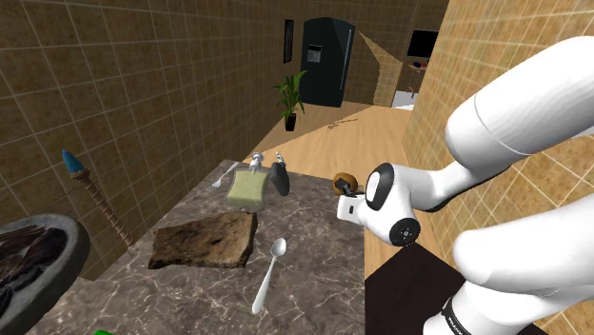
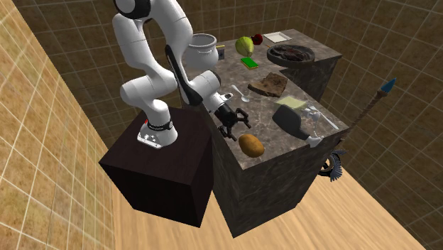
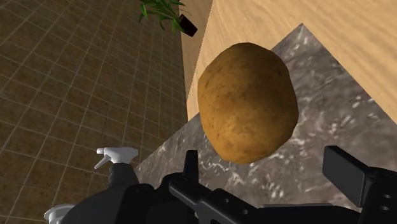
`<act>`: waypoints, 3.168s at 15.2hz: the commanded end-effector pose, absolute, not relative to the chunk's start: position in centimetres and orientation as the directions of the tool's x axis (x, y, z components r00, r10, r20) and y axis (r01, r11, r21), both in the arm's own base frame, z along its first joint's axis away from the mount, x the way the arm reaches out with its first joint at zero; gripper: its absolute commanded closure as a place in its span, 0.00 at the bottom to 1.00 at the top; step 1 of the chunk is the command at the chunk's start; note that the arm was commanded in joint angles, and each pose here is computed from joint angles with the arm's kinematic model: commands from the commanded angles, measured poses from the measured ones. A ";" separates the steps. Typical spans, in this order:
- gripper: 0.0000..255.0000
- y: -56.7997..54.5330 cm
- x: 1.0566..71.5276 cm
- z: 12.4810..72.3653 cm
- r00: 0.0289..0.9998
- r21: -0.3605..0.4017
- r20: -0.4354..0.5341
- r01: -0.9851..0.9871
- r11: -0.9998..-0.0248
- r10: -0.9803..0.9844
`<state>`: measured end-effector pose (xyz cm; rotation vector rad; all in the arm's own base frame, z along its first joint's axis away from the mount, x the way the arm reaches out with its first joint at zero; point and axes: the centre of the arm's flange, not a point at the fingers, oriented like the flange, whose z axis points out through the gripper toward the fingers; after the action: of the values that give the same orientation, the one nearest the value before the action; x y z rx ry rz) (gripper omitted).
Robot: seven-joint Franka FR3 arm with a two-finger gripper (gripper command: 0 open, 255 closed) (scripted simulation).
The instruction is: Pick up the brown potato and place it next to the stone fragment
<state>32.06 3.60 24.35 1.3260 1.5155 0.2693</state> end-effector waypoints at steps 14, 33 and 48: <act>1.00 0.9 33.8 23.1 0.422 0.885 -0.380 0.424 0.192 0.823; 0.00 -1.4 38.5 27.1 0.217 0.739 -0.497 0.614 0.279 0.840; 1.00 -3.0 41.1 25.5 0.217 0.739 -0.497 0.614 0.279 0.840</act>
<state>41.14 -3.00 25.54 1.4210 1.4826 0.2673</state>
